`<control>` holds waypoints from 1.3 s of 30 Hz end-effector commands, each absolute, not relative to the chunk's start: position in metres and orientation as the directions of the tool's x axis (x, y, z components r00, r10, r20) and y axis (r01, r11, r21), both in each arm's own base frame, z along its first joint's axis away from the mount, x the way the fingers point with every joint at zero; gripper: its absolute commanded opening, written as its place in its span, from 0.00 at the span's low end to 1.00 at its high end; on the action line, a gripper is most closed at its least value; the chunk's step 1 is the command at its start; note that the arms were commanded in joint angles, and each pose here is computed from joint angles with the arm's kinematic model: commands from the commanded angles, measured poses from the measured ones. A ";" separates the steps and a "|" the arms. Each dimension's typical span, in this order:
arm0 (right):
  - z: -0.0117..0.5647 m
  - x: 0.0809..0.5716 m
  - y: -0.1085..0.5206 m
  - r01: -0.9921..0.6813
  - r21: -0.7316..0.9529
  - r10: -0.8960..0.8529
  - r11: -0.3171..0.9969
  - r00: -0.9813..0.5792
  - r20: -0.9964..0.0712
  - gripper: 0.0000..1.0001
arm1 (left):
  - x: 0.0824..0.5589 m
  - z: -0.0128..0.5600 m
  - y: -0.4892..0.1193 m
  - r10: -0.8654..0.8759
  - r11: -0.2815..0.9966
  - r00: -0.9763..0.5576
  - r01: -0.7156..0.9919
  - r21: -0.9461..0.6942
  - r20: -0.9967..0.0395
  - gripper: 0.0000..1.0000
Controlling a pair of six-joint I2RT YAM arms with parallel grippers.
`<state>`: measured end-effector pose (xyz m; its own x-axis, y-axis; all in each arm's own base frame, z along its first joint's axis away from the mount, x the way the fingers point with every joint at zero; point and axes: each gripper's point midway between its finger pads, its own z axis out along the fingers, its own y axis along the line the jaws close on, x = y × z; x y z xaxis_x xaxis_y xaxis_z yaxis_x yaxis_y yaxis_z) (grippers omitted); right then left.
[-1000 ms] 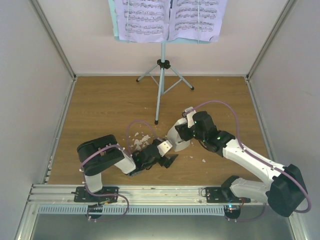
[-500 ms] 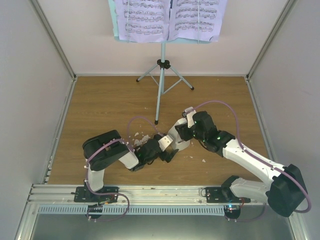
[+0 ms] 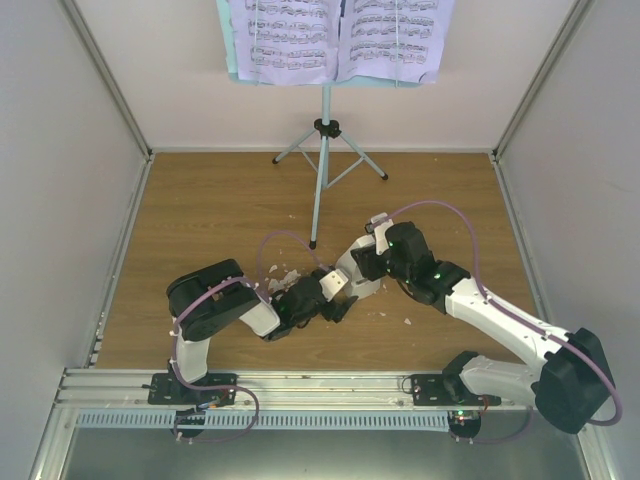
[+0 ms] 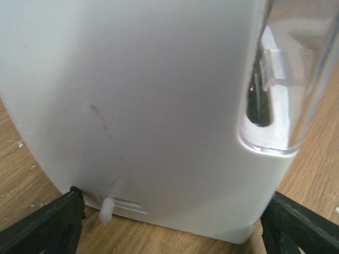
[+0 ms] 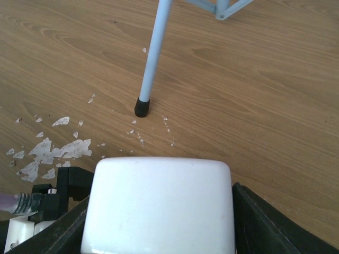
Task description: Pack up the instrument practice props
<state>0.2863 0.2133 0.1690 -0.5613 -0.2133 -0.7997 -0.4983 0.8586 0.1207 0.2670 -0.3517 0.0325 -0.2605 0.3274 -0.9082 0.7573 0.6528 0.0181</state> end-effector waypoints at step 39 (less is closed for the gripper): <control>0.161 0.330 0.129 -0.177 0.036 -0.079 0.984 -0.597 -0.798 0.54 | 0.235 0.180 -0.328 0.238 0.598 -0.302 0.795 -0.106 -0.923 0.96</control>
<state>0.3147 0.1696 0.1669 -0.5847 -0.1209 -0.8022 -0.3189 0.9435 0.0902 0.2445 -0.3341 0.1578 -0.2255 0.2298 -0.9468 0.7763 0.6295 -0.0321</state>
